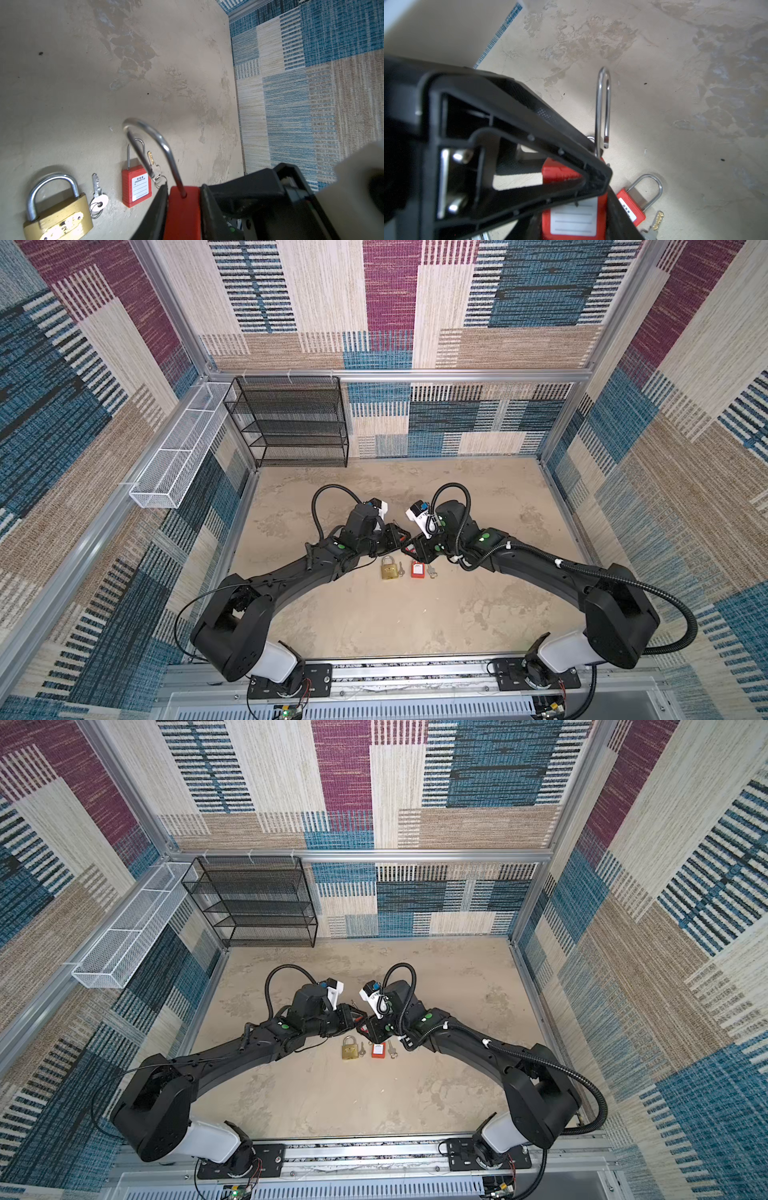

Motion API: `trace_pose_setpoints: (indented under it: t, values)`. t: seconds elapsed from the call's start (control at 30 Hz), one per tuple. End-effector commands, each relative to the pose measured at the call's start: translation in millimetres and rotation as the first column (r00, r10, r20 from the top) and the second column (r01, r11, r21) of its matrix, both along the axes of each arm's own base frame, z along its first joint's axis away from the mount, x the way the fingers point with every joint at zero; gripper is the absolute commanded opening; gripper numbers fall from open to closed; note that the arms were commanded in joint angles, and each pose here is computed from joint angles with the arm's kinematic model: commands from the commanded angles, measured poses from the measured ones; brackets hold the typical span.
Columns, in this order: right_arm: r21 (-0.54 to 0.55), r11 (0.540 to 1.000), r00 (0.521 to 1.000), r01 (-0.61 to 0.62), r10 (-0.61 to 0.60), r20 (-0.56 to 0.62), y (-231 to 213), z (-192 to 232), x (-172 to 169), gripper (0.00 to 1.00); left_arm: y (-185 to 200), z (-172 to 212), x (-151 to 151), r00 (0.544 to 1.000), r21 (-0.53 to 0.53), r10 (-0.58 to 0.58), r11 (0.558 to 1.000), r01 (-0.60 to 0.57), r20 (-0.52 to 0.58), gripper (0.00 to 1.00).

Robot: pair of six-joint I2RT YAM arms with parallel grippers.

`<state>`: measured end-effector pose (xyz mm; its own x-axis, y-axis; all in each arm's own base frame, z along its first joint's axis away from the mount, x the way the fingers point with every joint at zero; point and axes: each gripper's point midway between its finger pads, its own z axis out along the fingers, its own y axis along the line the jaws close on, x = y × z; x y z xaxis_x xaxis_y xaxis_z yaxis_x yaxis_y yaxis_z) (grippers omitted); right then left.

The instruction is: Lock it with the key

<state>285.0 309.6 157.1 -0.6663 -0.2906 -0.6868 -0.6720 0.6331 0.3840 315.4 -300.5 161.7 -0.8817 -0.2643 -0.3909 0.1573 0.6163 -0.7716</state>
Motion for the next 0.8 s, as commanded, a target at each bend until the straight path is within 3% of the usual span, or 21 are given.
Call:
trace_pose_setpoints:
  t: [0.0,0.17,0.23,0.3,0.57,0.77]
  values:
    - [0.093,0.995,0.992,-0.029,0.017,0.123,13.9,32.3,12.5,0.31,-2.8,-3.7,-2.8,1.000,-0.014,-0.012,1.000,0.012,-0.023,0.17]
    - [0.088,0.996,0.990,-0.006,-0.007,0.139,9.1,34.1,14.1,0.35,-3.2,0.0,-2.2,1.000,-0.024,-0.010,1.000,0.010,-0.012,0.04]
    - [0.104,0.995,0.990,-0.008,-0.006,0.139,9.8,39.8,12.6,0.42,-2.1,3.0,-2.2,1.000,-0.029,-0.005,1.000,0.005,-0.003,0.00]
    - [0.114,0.993,0.991,-0.009,-0.006,0.135,10.2,43.6,11.4,0.51,-1.0,6.0,-0.9,1.000,-0.033,0.004,0.999,-0.004,0.011,0.00]
    - [0.111,0.994,0.986,0.022,-0.039,0.160,2.1,52.2,11.4,0.67,5.3,20.1,3.8,0.999,-0.048,0.031,0.998,-0.028,0.045,0.00]
    - [0.213,0.976,0.980,0.037,-0.076,0.182,-3.6,87.1,5.7,0.78,31.2,64.0,26.6,0.973,-0.066,0.129,0.991,-0.118,0.189,0.00]
